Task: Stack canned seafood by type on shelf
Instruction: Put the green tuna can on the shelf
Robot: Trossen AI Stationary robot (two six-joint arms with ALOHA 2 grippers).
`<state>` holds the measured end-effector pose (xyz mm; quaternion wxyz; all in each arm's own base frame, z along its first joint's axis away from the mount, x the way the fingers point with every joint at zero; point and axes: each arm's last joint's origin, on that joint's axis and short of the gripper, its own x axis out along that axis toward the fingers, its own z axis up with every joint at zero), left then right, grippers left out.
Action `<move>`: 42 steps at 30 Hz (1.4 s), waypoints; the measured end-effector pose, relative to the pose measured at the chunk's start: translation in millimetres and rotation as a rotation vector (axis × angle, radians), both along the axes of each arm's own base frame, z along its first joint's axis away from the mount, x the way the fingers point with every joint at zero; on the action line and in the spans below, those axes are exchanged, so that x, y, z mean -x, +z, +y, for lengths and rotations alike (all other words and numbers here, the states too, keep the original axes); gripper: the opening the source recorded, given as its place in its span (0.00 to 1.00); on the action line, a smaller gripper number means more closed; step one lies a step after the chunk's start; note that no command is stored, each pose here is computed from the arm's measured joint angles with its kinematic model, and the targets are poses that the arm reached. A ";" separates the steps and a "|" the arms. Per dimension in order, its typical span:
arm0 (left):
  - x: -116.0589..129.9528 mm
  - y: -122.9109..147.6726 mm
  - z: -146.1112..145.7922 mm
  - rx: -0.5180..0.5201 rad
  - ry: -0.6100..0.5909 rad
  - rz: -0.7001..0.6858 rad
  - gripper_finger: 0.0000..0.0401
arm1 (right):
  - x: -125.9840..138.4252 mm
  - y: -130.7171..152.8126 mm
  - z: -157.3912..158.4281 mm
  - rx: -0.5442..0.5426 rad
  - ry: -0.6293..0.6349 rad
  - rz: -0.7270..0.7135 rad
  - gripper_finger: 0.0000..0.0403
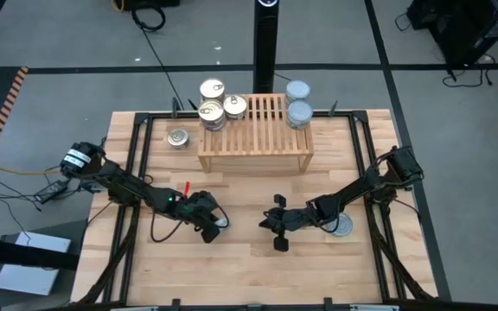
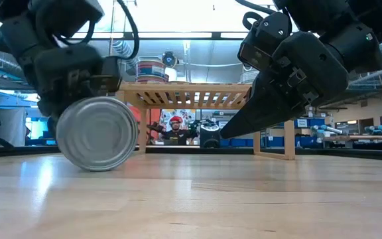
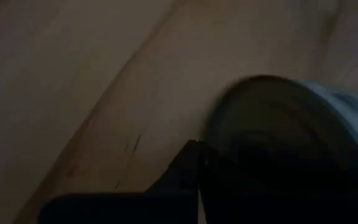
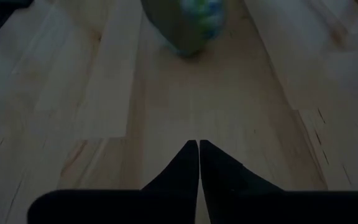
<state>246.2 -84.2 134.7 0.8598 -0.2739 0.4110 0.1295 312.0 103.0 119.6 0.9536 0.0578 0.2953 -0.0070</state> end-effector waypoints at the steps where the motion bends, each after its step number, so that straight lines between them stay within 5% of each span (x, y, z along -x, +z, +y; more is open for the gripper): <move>1: 0.5 -0.1 0.3 -0.006 0.003 0.004 0.01 | -0.1 0.1 0.0 -0.001 0.000 -0.002 0.07; 14: 0.2 0.3 1.3 -0.068 -0.019 -0.010 0.02 | -0.7 1.2 0.3 -0.005 0.000 -0.014 0.07; 30: 22.0 -9.4 -1.0 -0.354 -0.049 0.134 0.02 | -1.7 1.3 -3.0 -0.062 -0.063 -0.016 0.15; 42: 44.7 -35.4 -3.9 -0.234 -0.100 -0.218 0.02 | -20.7 26.1 1.3 -0.050 -0.163 -0.153 0.36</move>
